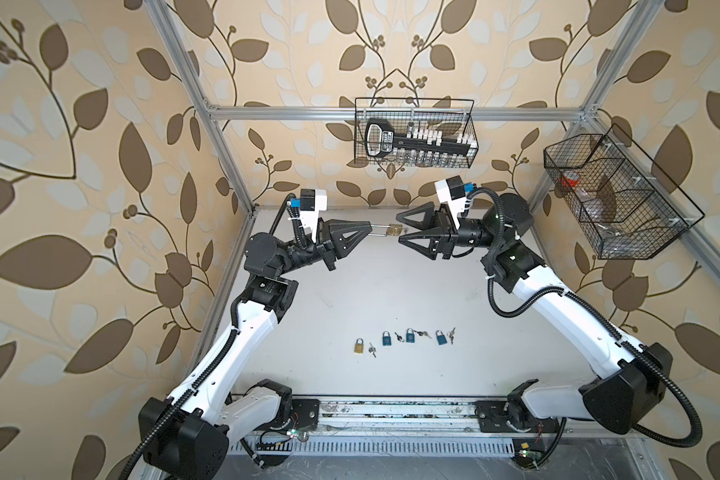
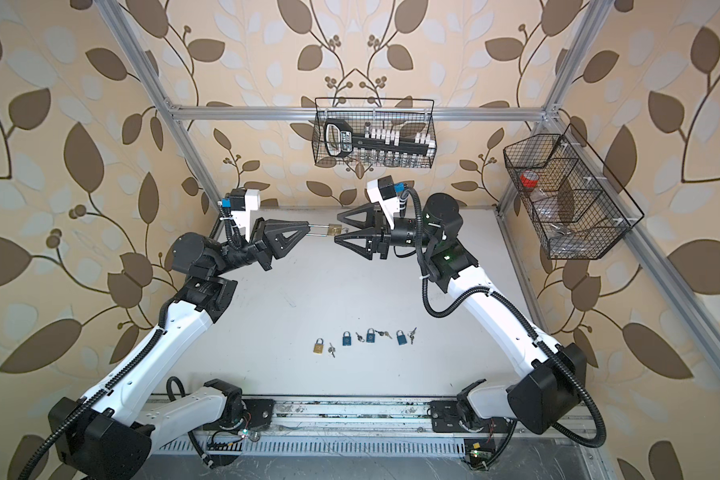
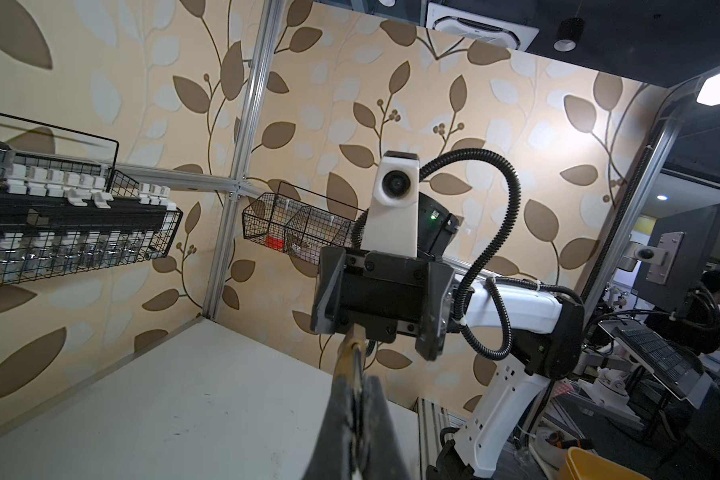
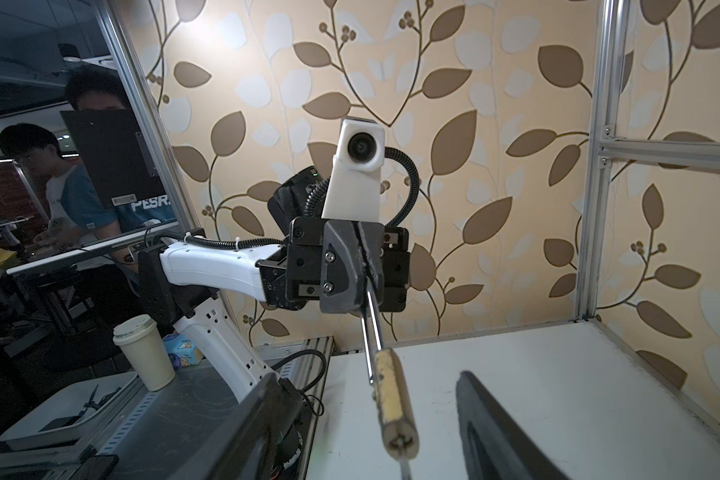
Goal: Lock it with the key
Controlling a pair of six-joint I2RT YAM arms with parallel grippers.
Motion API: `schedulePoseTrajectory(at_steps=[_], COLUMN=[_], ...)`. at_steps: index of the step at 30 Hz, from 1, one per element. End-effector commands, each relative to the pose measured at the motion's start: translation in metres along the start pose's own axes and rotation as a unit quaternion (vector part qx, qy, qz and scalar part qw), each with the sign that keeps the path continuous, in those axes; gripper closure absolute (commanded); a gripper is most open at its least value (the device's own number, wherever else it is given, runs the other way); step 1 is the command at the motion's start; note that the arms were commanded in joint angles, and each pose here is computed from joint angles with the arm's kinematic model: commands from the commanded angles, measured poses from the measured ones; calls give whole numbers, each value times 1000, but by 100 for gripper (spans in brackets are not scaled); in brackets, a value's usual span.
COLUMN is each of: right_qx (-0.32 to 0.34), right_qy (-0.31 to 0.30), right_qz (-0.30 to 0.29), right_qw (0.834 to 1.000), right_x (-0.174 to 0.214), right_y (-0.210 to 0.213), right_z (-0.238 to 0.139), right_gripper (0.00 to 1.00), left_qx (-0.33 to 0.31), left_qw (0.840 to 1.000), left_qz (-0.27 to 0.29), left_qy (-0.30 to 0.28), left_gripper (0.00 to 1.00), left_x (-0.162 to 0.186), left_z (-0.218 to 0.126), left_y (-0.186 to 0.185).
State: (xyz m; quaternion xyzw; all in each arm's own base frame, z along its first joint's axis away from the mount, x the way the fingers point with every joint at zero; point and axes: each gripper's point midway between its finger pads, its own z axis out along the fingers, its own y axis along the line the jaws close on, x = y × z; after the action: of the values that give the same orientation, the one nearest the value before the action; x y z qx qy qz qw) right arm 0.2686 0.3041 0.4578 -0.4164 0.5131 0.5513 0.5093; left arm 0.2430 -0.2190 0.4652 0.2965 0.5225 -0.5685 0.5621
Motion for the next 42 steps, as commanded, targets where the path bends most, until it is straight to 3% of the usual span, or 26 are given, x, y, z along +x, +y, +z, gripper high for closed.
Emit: schedulePoseTrajectory(at_steps=[1, 15, 19, 22, 24, 25, 30, 42], right_qx=[-19, -20, -23, -51, -60, -64, -54, -66], right_qy=[-6, -1, 0, 11, 20, 27, 46, 51], right_qz=[-18, -3, 4, 5, 2, -2, -14, -11], right_qw=[1000, 1000, 1000, 999, 998, 998, 997, 996], right_x=[-12, -3, -5, -9, -9, -9, -5, -5], right_y=[6, 5, 7, 17, 22, 25, 25, 28], right_z=[6, 7, 7, 7, 6, 5, 0, -6], right_gripper=[41, 75, 100, 100, 100, 100, 100, 100], left_qx=[28, 29, 34, 50, 52, 49, 33, 28], left_qw=[998, 997, 998, 997, 996, 995, 990, 990], left_qz=[42, 50, 50, 45, 42, 48, 77, 80], left_qy=[-32, -41, -33, 23, 61, 74, 113, 117], left_gripper=[100, 100, 100, 100, 63, 57, 57, 59], left_x=[-24, -29, -25, -11, -1, 2, 12, 13], left_z=[1, 2, 3, 6, 7, 6, 0, -1], left_y=[-25, -28, -29, -31, -31, -32, -34, -34])
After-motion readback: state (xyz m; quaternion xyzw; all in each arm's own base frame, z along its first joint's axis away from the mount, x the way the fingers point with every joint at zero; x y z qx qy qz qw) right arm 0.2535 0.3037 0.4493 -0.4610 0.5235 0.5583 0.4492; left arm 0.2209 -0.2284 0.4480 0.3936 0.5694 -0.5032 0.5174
